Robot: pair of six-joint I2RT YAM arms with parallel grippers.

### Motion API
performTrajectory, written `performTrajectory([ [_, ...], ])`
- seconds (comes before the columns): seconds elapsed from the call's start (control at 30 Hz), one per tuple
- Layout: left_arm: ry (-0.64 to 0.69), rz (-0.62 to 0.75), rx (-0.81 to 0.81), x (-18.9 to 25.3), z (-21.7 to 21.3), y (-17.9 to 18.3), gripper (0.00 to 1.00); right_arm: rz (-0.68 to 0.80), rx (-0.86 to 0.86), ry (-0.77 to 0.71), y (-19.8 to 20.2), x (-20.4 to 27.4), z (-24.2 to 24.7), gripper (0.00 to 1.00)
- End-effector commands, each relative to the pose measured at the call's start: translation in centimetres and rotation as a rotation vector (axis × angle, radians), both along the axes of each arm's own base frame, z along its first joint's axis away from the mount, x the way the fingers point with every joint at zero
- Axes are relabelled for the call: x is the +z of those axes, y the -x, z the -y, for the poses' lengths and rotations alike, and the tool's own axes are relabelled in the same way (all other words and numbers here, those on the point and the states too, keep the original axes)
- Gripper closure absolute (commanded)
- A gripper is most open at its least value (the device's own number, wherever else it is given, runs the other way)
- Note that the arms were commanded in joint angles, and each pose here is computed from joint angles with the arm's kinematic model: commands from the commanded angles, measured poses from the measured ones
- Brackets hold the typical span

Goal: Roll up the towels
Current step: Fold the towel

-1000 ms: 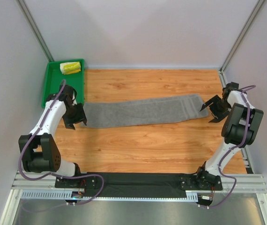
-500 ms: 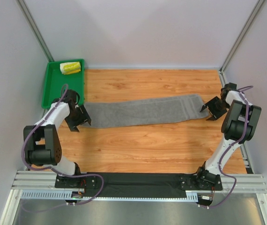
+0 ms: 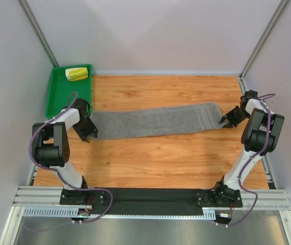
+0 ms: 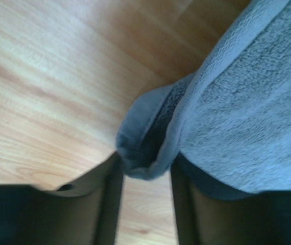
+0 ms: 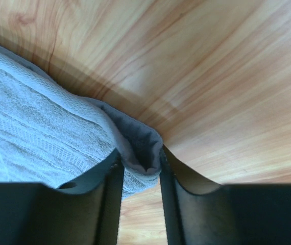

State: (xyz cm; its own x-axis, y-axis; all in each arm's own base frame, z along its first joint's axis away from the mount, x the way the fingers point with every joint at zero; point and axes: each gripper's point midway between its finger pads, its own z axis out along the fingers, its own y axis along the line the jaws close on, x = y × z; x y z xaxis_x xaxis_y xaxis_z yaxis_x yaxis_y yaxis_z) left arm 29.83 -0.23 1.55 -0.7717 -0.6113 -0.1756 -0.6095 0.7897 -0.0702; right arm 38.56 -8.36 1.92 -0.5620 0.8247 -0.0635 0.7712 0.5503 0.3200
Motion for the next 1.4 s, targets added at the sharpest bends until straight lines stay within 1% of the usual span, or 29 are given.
performTrajectory([
  [0.0,-0.059,0.065,0.035,0.3,-1.2,-2.9,0.60,0.006,0.001,-0.004,-0.5,-1.0,0.1,0.73],
  [0.03,-0.074,0.054,0.035,0.2,-1.5,-2.9,0.65,0.008,0.003,-0.005,-0.5,-0.9,0.0,0.79],
  [0.07,-0.084,0.070,0.039,0.7,-1.8,-3.6,0.78,0.010,0.002,-0.001,-0.5,-0.8,0.0,0.81],
  [0.1,-0.094,0.075,0.040,0.9,-2.0,-4.0,0.84,0.011,0.004,0.005,-0.5,-0.8,0.1,0.85],
  [0.13,-0.096,0.076,0.034,1.0,-2.0,-4.2,0.91,0.010,0.003,0.009,-0.4,-0.6,0.2,0.91],
  [0.17,-0.097,0.087,0.031,1.5,-2.1,-4.6,1.00,0.010,0.005,0.012,-0.3,-0.4,0.2,0.95],
  [0.23,-0.082,0.107,0.019,2.2,-1.8,-4.8,1.00,0.013,0.004,0.017,-0.3,0.1,0.4,1.00],
  [0.37,-0.070,0.158,-0.027,4.3,-1.3,-4.3,1.00,0.031,0.011,0.024,0.3,2.3,0.2,1.00],
  [0.4,-0.079,0.160,-0.040,4.9,-1.4,-3.9,1.00,0.060,0.008,0.038,0.4,3.8,0.3,1.00],
  [0.47,-0.079,0.216,-0.065,7.2,-1.1,-3.8,1.00,0.092,0.006,0.041,0.8,5.4,0.2,1.00],
  [0.5,-0.076,0.210,-0.075,7.9,-1.0,-3.1,1.00,0.130,0.005,0.055,0.9,7.2,0.1,1.00],
  [0.53,-0.084,0.255,-0.093,9.9,-1.0,-3.4,1.00,0.143,0.007,0.059,1.1,8.0,0.1,1.00],
  [0.6,-0.100,0.258,-0.117,11.8,-0.9,-2.6,1.00,0.185,0.016,0.068,1.3,10.8,-0.2,1.00],
  [0.67,-0.102,0.331,-0.132,15.1,-0.8,-2.8,1.00,0.202,0.025,0.069,1.7,12.6,-0.5,1.00],
  [0.7,-0.096,0.342,-0.152,16.3,-0.5,-2.2,1.00,0.236,0.019,0.079,1.4,14.0,-0.1,1.00],
  [0.77,-0.086,0.395,-0.173,19.0,-0.2,-2.8,1.00,0.275,0.023,0.079,1.4,16.2,-0.3,1.00],
  [0.8,-0.071,0.374,-0.190,19.4,0.1,-2.3,1.00,0.296,0.022,0.083,1.1,17.1,-0.2,1.00],
  [0.83,-0.068,0.412,-0.196,21.1,0.2,-3.1,1.00,0.325,0.025,0.094,0.4,18.8,0.1,1.00],
  [0.9,-0.055,0.415,-0.213,21.9,0.5,-3.6,1.00,0.342,0.024,0.088,-0.5,19.8,0.3,1.00],
  [0.93,-0.057,0.425,-0.215,22.4,0.5,-4.6,1.00,0.387,0.026,0.098,-1.6,21.6,0.6,1.00],
  [0.97,-0.046,0.419,-0.222,22.5,0.7,-5.0,1.00,0.356,0.027,0.062,-2.2,20.7,0.4,1.00],
  [1.0,-0.029,0.390,-0.226,21.7,0.8,-6.0,1.00,0.367,0.032,0.054,-2.8,21.2,0.4,1.00],
  [1.07,-0.006,0.423,-0.239,22.8,1.4,-7.9,1.00,0.390,0.041,0.024,-4.6,21.7,0.6,1.00],
  [1.1,0.037,0.398,-0.256,21.9,2.1,-9.0,1.00,0.398,0.049,0.018,-5.2,22.0,0.6,1.00],
  [1.13,0.045,0.446,-0.266,23.7,2.3,-10.2,1.00,0.399,0.056,0.009,-5.5,22.3,0.6,1.00],
  [1.17,0.053,0.446,-0.270,24.0,2.5,-10.6,1.00,0.435,0.063,0.027,-6.1,23.8,0.8,1.00],
  [1.27,0.022,0.481,-0.262,25.1,2.0,-11.3,1.00,0.405,0.066,0.057,-5.7,23.0,1.6,1.00],
  [1.33,0.017,0.459,-0.263,24.1,1.9,-10.0,1.00,0.409,0.060,0.075,-4.7,22.5,1.8,1.00],
  [1.37,0.024,0.464,-0.265,23.5,2.1,-9.7,1.00,0.321,0.054,0.042,-3.0,18.7,1.4,1.00],
])
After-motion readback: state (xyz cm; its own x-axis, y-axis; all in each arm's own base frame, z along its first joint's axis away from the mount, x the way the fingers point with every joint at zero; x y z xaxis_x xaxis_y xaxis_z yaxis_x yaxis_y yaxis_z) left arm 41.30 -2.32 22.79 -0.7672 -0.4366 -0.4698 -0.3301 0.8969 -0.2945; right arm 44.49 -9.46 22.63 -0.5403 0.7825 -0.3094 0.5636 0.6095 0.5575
